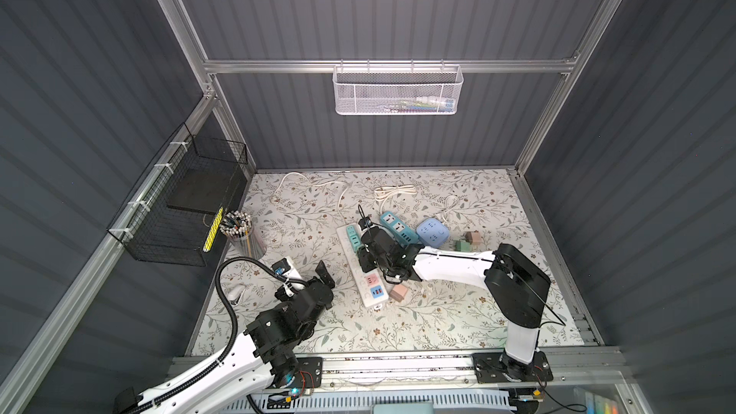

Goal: Insert the plug
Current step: 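Carry the green charger above the yellow socket with the right gripper while the left withdraws, then press the green charger prongs-first into the yellow socket with the right gripper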

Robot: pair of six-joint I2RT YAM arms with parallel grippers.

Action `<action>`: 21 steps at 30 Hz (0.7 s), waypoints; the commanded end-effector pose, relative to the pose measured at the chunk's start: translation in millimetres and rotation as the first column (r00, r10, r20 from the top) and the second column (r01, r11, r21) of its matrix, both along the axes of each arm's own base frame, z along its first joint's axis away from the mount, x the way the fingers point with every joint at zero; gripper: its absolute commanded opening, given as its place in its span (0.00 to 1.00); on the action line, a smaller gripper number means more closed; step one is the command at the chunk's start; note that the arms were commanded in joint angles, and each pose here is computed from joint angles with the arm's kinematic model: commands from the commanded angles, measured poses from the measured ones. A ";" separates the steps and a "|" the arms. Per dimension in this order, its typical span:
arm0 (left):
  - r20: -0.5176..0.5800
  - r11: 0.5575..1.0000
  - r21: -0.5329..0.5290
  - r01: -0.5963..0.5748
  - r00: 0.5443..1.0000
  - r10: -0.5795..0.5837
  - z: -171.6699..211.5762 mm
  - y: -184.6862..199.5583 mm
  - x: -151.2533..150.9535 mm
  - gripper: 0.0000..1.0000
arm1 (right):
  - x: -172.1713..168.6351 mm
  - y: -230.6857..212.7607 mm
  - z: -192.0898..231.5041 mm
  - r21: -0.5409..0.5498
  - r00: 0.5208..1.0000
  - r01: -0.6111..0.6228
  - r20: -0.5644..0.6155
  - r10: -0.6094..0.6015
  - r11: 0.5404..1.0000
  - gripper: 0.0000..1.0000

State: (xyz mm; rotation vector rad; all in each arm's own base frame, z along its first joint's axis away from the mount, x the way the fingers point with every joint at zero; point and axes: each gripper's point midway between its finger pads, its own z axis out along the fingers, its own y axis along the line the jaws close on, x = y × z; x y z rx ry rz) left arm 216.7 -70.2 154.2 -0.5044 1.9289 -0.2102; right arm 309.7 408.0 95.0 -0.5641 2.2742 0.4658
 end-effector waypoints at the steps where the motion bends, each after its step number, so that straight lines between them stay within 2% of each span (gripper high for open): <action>1: -0.011 1.000 0.023 -0.016 1.000 0.017 -5.2 6.2 -1.6 1.00 | 10.6 -0.5 5.1 0.020 0.996 0.071 0.047 -0.072 0.997 0.21; 7: -0.014 1.000 0.030 -0.008 1.000 0.008 -2.8 4.0 -0.7 1.00 | 12.7 -3.4 -6.8 -0.004 0.993 0.113 0.037 -0.113 0.994 0.21; 15: -0.012 0.999 0.042 -0.007 1.000 0.008 1.1 5.7 -1.2 1.00 | 0.5 5.9 -10.7 0.010 0.996 0.084 0.002 -0.084 0.996 0.21; 21: 0.008 1.000 0.026 -0.017 1.000 0.017 6.5 6.1 0.1 1.00 | -6.6 1.7 -19.7 -0.034 0.996 0.092 0.008 -0.092 0.995 0.22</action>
